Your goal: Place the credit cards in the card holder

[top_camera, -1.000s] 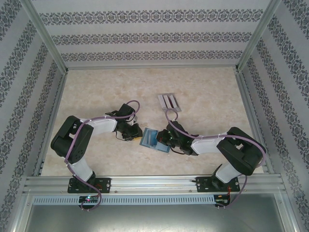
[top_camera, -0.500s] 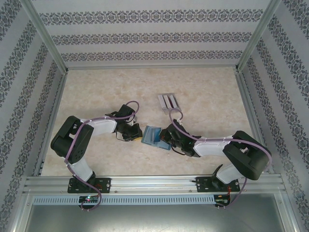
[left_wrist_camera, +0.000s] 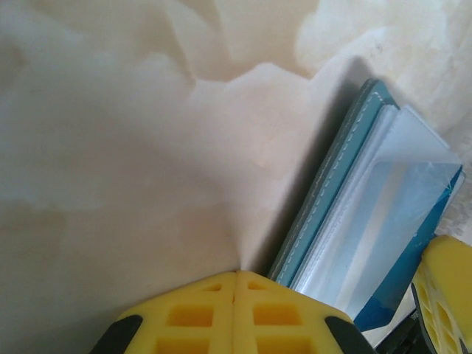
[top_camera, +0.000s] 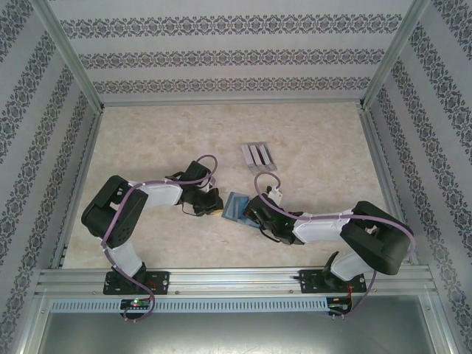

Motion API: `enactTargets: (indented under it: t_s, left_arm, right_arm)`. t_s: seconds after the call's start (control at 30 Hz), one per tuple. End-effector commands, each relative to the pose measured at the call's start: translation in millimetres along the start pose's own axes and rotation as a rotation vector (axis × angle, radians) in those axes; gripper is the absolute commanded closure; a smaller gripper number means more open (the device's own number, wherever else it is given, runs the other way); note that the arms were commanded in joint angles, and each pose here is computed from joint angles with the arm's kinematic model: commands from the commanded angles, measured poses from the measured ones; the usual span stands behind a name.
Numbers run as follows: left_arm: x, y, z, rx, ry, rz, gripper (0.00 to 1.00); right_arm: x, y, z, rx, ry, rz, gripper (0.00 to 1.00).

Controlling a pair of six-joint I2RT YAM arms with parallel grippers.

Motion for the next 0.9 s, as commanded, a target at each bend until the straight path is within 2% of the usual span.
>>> enactTargets:
  t_s: [0.0,0.3,0.53,0.87]
  left_arm:
    - [40.2,1.3,-38.1,0.011,0.184,-0.017,0.95]
    - [42.4,4.7,-37.5,0.001,0.188,0.019,1.0]
    - [43.5,4.8,-36.8,-0.014,0.182,0.016,1.0]
    - [44.5,-3.4,-38.3,-0.003,0.181,-0.013,1.0]
  right_arm:
    - [-0.2,1.0,0.5,0.002,-0.051,0.0,1.0]
    - [-13.1,-13.1,9.2,-0.013,-0.04,-0.06,1.0]
    - [-34.1,-23.6,20.8,-0.022,-0.102,-0.084,1.0]
    - [-24.8,-20.3,14.6,0.045,-0.188,-0.1,1.0]
Point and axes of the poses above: each hand's point on the last joint's axis, 136 mm out from that joint toward the fingers, its own x axis out along the fingers, its own y axis along the line the jaws close on, z = x × y, the point moved 10 cm from there along -x, back along the fingers, and after that the axes turned 13 degrees about x, right-handed, at the moved point
